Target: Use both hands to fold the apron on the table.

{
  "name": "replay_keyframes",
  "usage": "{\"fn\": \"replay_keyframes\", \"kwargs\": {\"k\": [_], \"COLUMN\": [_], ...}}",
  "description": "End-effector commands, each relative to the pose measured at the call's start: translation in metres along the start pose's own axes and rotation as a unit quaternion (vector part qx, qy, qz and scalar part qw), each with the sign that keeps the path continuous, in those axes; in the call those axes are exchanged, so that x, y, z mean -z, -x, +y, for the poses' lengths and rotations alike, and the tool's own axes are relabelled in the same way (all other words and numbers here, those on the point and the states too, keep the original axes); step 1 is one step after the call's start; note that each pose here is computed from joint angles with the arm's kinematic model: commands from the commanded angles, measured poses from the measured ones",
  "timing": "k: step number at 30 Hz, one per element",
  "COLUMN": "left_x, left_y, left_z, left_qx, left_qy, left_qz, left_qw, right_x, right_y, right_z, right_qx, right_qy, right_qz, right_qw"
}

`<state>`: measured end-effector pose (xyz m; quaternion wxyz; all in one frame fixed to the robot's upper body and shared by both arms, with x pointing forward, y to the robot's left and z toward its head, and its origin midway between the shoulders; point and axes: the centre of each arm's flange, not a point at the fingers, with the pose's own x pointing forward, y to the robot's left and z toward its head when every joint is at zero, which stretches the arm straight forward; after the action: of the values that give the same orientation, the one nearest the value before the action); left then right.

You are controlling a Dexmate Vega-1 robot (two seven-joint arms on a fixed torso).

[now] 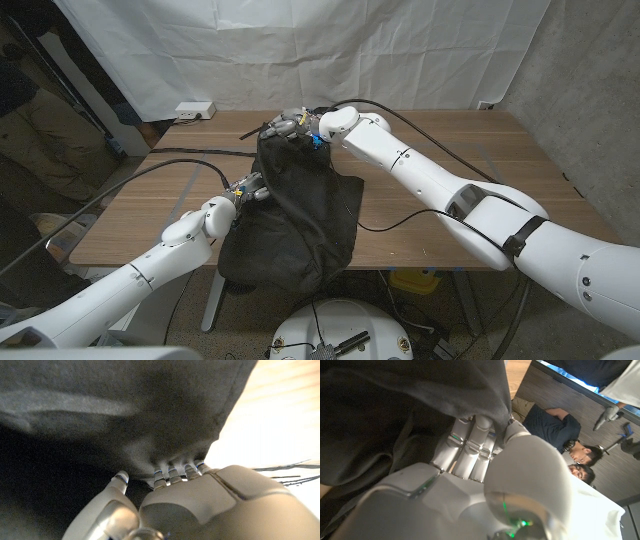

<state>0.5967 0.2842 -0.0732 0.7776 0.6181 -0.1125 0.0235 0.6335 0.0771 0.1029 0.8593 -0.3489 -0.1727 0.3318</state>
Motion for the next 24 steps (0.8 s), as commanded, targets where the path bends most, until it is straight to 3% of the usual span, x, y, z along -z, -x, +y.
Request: {"fn": "replay_keyframes", "kwargs": {"k": [1, 8, 15, 20, 24], "left_x": [-0.006, -0.011, -0.016, -0.022, -0.028], "left_y": [0.006, 0.011, 0.023, 0.040, 0.055], "left_z": [0.012, 0.020, 0.035, 0.047, 0.046], "left_qx": [-0.027, -0.045, -0.083, -0.150, -0.264], "left_qy": [0.011, 0.015, 0.023, 0.025, 0.008], "left_qz": [-0.016, -0.023, -0.030, -0.047, -0.057], "left_qw": [0.999, 0.999, 0.996, 0.987, 0.963], "right_x": [0.005, 0.007, 0.009, 0.010, 0.010], "right_y": [-0.013, -0.021, -0.025, -0.032, -0.037], "right_z": [0.011, 0.022, 0.023, 0.024, 0.025], "right_qx": [0.000, -0.012, -0.008, -0.009, -0.011], "right_qy": [0.061, 0.061, 0.058, 0.060, 0.062], "right_qz": [0.043, 0.045, 0.044, 0.043, 0.044], "right_qw": [0.9972, 0.9970, 0.9973, 0.9972, 0.9970]}}
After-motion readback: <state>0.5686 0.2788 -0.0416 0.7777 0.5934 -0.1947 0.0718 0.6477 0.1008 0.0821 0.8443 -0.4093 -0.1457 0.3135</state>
